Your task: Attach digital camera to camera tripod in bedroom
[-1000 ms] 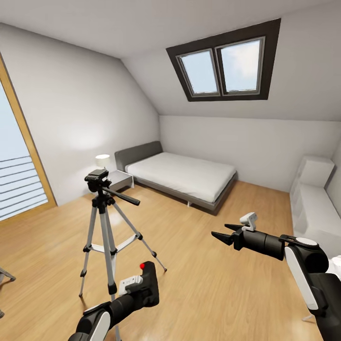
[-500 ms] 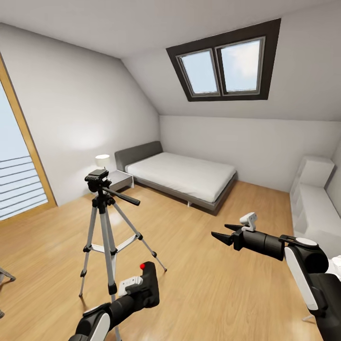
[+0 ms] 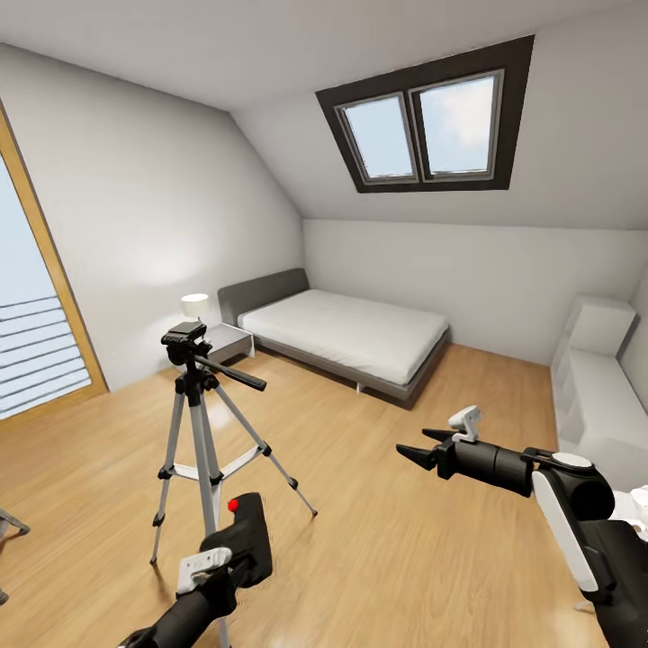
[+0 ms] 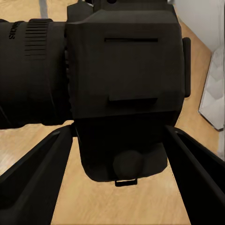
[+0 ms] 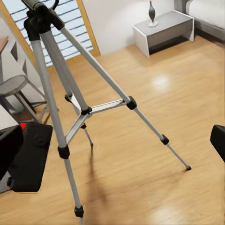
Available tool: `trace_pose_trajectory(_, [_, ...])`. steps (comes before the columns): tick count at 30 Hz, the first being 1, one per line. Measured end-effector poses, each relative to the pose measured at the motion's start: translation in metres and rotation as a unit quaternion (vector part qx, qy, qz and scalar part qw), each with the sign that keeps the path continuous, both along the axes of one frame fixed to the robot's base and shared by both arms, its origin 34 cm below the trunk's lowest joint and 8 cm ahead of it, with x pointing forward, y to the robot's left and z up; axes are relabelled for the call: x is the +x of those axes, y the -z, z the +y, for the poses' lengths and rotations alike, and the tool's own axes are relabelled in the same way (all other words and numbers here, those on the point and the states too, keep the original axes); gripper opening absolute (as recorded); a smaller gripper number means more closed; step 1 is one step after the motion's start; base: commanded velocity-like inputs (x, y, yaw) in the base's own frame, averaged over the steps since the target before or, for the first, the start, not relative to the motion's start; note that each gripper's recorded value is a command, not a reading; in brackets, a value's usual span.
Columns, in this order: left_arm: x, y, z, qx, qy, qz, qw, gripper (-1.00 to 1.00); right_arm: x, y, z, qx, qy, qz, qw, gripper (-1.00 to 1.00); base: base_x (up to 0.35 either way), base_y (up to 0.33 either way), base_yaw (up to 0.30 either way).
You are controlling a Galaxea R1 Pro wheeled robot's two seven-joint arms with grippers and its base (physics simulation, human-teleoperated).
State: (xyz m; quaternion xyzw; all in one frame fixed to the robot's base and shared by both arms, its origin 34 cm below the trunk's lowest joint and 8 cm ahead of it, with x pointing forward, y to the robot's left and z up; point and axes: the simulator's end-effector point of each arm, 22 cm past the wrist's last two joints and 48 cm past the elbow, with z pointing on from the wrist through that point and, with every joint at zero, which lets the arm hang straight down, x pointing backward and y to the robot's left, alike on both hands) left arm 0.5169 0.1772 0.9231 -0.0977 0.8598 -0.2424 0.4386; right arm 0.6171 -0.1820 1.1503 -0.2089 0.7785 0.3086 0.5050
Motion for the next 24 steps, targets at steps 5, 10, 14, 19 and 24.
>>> trace_pose_trajectory(5, [-0.003, -0.015, 0.02, -0.004, -0.015, -0.036, 0.9992, -1.0, 0.001, 0.004, 0.003, -0.007, 0.002, 0.002, 1.0, 1.0, 0.0, 0.0, 0.0])
trace_pose_trajectory(10, [-0.003, -0.02, 0.048, -0.012, -0.043, -0.049, 0.9978, -1.0, 0.001, 0.005, 0.004, -0.009, 0.002, 0.002, 1.0, 1.0, 0.0, 0.0, 0.0])
trace_pose_trajectory(14, [-0.008, -0.027, 0.07, -0.046, -0.07, -0.059, 0.9948, -1.0, 0.001, 0.005, 0.004, -0.01, 0.002, 0.002, 0.9999, 1.0, 0.0, 0.0, 0.0])
trace_pose_trajectory(19, [-0.013, -0.03, 0.091, -0.057, -0.095, -0.065, 0.9918, -1.0, 0.001, 0.005, 0.004, -0.01, 0.003, 0.002, 0.9999, 1.0, 0.0, 0.0, 0.0])
trace_pose_trajectory(24, [-0.018, -0.034, 0.121, -0.062, -0.123, -0.075, 0.9876, -1.0, 0.001, 0.005, 0.004, -0.01, 0.003, 0.002, 0.9999, 1.0, 0.0, 0.0, 0.0])
